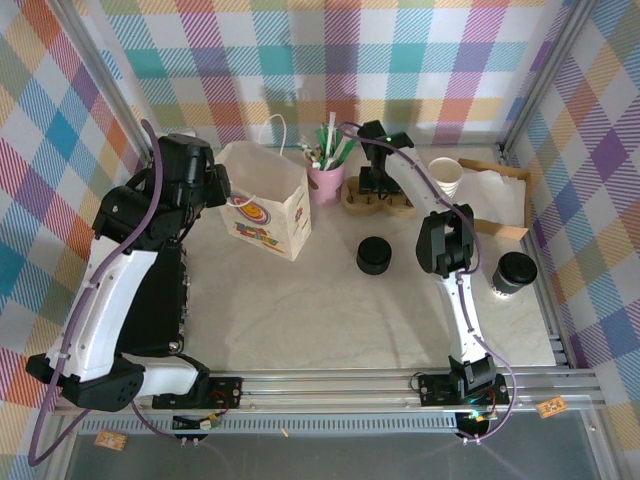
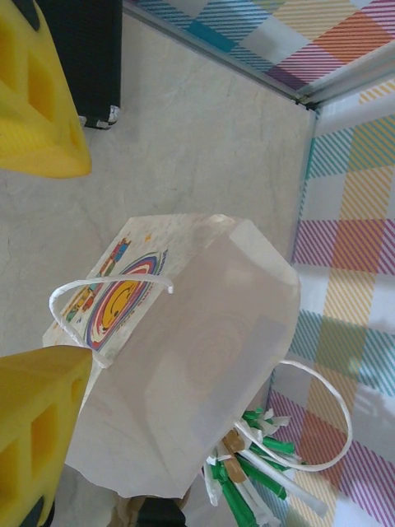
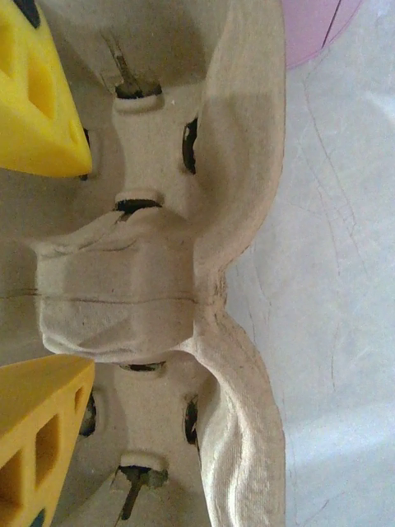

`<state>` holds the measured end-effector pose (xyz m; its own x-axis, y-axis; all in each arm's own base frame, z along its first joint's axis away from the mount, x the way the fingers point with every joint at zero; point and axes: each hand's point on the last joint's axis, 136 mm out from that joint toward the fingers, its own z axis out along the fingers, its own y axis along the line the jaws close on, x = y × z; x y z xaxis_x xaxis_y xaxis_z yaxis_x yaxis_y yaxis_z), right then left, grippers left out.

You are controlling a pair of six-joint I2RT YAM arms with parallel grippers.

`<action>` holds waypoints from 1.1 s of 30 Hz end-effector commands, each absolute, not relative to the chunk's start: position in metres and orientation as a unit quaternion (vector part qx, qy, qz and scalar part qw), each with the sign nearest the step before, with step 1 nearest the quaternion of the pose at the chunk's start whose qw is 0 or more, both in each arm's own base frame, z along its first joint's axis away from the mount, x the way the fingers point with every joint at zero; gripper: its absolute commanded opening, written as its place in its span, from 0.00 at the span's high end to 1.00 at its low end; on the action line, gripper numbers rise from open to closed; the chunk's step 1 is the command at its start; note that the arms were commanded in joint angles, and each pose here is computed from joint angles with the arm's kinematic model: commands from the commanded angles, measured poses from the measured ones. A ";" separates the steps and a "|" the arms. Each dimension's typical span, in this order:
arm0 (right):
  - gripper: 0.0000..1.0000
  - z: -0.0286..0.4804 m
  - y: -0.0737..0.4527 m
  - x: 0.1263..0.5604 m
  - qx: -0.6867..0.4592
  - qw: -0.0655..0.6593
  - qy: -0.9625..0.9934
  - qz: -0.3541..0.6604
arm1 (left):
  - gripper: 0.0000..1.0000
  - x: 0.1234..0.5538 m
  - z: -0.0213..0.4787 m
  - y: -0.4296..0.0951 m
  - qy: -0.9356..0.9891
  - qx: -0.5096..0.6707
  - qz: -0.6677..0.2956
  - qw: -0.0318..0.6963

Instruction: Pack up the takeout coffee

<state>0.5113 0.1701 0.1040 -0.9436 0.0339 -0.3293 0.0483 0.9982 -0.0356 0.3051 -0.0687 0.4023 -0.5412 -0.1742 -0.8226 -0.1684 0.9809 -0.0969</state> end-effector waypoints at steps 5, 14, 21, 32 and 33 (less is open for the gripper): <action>0.43 0.097 0.159 0.511 0.037 0.153 0.987 -0.034 | 0.44 0.304 0.404 -0.066 0.876 -0.087 0.001 0.474; 0.46 0.097 0.155 0.513 0.037 0.153 0.987 -0.035 | 0.43 0.306 0.406 -0.066 0.874 -0.081 0.006 0.479; 0.52 0.100 0.156 0.516 0.032 0.159 0.986 -0.033 | 0.43 0.308 0.406 -0.066 0.873 -0.080 0.009 0.481; 0.48 0.097 0.156 0.512 0.026 0.148 0.988 -0.035 | 0.43 0.308 0.405 -0.067 0.874 -0.077 0.009 0.479; 0.49 0.097 0.155 0.512 0.026 0.147 0.988 -0.035 | 0.43 0.309 0.405 -0.067 0.875 -0.076 0.009 0.478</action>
